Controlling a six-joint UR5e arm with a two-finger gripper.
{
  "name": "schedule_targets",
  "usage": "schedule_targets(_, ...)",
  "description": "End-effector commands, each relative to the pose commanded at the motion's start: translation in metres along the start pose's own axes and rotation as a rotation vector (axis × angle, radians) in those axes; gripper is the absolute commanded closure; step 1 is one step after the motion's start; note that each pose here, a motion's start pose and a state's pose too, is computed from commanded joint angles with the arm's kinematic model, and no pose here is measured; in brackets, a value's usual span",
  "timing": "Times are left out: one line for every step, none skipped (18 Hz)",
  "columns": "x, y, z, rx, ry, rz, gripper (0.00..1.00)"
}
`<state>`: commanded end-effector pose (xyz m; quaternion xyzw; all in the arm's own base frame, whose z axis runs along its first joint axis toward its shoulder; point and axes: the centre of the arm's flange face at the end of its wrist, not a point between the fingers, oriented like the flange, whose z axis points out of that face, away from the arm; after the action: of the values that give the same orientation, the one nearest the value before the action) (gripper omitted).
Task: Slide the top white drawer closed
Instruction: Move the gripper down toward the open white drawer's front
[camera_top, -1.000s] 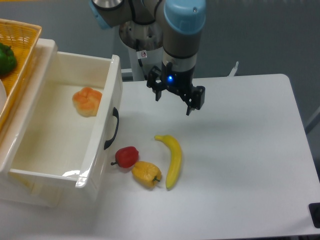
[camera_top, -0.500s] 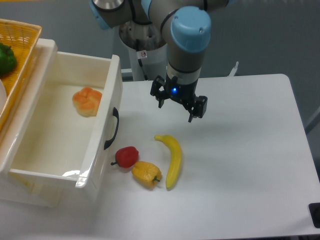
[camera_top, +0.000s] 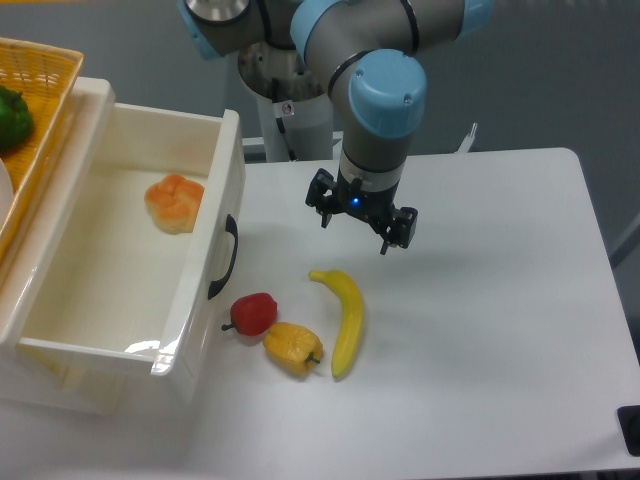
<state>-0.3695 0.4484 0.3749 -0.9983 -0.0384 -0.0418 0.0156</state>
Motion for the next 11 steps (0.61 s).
schedule_targets(-0.001,0.0,0.006,-0.007,0.008,-0.002,0.0)
schedule_targets(-0.003,-0.001,0.011,-0.015,0.015,-0.006,0.0)
schedule_targets(-0.005,-0.001,0.015,-0.019,0.02,-0.022,0.0)
schedule_targets(-0.005,-0.002,0.017,-0.019,0.022,-0.039,0.0)
schedule_targets(-0.007,-0.003,0.021,-0.023,0.028,-0.052,0.0)
schedule_targets(-0.007,-0.004,0.024,-0.026,0.033,-0.057,0.0)
schedule_targets(-0.009,-0.005,0.029,-0.031,0.038,-0.061,0.0)
schedule_targets(-0.009,-0.006,0.033,-0.034,0.044,-0.067,0.0)
schedule_targets(-0.011,-0.007,0.037,-0.039,0.049,-0.074,0.0)
schedule_targets(-0.012,-0.009,0.04,-0.041,0.054,-0.088,0.0)
schedule_targets(-0.013,-0.01,0.044,-0.041,0.054,-0.102,0.0)
